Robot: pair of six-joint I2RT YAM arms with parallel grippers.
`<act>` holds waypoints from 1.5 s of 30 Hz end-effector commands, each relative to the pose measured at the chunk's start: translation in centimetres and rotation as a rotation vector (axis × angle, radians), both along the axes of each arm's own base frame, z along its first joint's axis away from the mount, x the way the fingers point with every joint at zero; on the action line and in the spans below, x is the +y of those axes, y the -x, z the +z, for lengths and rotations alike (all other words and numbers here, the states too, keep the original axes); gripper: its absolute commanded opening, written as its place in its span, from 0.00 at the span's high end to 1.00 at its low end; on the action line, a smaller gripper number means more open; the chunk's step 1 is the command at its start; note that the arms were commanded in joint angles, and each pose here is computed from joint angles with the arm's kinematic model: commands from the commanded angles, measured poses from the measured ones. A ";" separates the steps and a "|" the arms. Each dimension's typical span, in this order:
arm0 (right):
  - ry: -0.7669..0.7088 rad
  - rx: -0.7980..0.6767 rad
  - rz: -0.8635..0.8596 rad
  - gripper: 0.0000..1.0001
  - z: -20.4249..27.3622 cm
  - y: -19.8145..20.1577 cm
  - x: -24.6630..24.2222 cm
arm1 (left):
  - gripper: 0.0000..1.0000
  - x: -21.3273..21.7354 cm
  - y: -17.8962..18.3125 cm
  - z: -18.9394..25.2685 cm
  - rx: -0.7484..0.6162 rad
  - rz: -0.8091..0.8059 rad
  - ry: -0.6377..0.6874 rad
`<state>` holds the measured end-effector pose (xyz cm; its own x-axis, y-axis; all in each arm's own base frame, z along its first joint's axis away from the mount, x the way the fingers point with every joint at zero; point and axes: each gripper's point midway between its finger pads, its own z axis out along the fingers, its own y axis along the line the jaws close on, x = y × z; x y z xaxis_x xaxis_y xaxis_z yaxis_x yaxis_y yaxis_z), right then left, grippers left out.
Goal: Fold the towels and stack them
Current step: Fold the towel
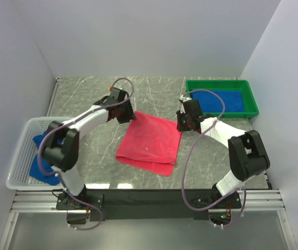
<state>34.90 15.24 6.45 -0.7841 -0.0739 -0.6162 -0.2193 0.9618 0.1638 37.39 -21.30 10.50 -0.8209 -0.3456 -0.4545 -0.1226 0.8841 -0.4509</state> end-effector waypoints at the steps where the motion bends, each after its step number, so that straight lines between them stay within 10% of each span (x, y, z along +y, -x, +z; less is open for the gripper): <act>1: -0.031 -0.069 -0.115 0.75 1.3 -3.3 -0.7 | 0.54 -2.1 -3.0 -0.2 -0.040 -0.035 -0.016; 8: -0.032 0.002 -0.153 0.75 -0.9 -4.6 -1.3 | 0.76 -2.6 -3.5 -5.8 0.066 -0.031 -0.084; 18: -0.078 0.131 -0.159 0.73 -3.4 -6.8 0.6 | 0.82 3.1 -0.6 -11.0 0.217 0.159 -0.115; 40: -0.159 0.109 -0.104 0.66 -1.6 -17.4 5.6 | 0.77 8.6 1.0 -10.2 0.246 0.299 -0.065; 45: -0.188 -0.005 -0.024 0.65 2.1 -17.0 6.4 | 0.63 8.6 1.0 -8.9 0.218 0.285 -0.061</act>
